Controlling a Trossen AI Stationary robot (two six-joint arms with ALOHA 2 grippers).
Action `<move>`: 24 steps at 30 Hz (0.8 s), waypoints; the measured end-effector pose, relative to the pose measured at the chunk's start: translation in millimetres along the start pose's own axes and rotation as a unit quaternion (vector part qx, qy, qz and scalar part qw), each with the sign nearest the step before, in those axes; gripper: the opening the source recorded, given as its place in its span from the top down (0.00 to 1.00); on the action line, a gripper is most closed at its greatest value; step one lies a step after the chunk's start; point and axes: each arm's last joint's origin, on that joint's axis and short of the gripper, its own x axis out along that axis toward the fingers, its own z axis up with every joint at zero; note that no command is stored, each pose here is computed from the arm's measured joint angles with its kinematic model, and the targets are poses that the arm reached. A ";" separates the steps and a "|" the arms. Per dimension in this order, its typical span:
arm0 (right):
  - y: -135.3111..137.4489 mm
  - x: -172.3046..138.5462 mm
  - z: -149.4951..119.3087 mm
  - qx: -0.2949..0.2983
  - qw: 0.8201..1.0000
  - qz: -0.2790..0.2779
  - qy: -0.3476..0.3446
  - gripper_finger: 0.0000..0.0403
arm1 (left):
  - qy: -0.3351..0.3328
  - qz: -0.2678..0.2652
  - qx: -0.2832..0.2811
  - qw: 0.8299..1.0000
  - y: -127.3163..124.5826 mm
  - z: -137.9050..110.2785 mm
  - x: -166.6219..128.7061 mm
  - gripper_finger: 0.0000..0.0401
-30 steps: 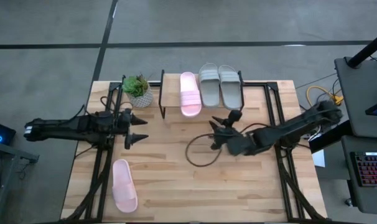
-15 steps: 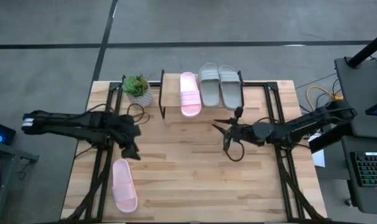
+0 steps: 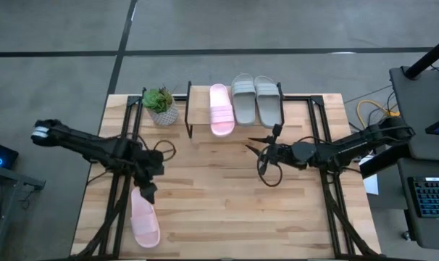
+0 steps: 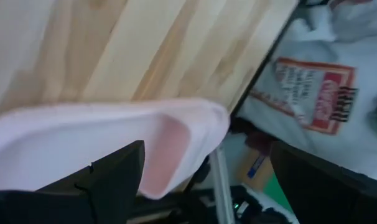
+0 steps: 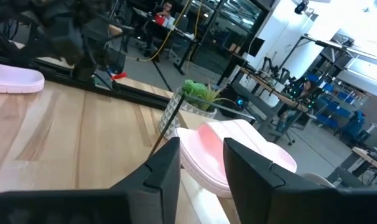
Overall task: Pick and place slides into the shelf
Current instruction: Put the pink slide on the shelf
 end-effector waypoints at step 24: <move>0.1 0.0 -0.1 -0.009 1.000 0.000 0.000 0.76 | 0.078 0.106 -0.019 0.991 -21.2 -18.6 91.8 0.17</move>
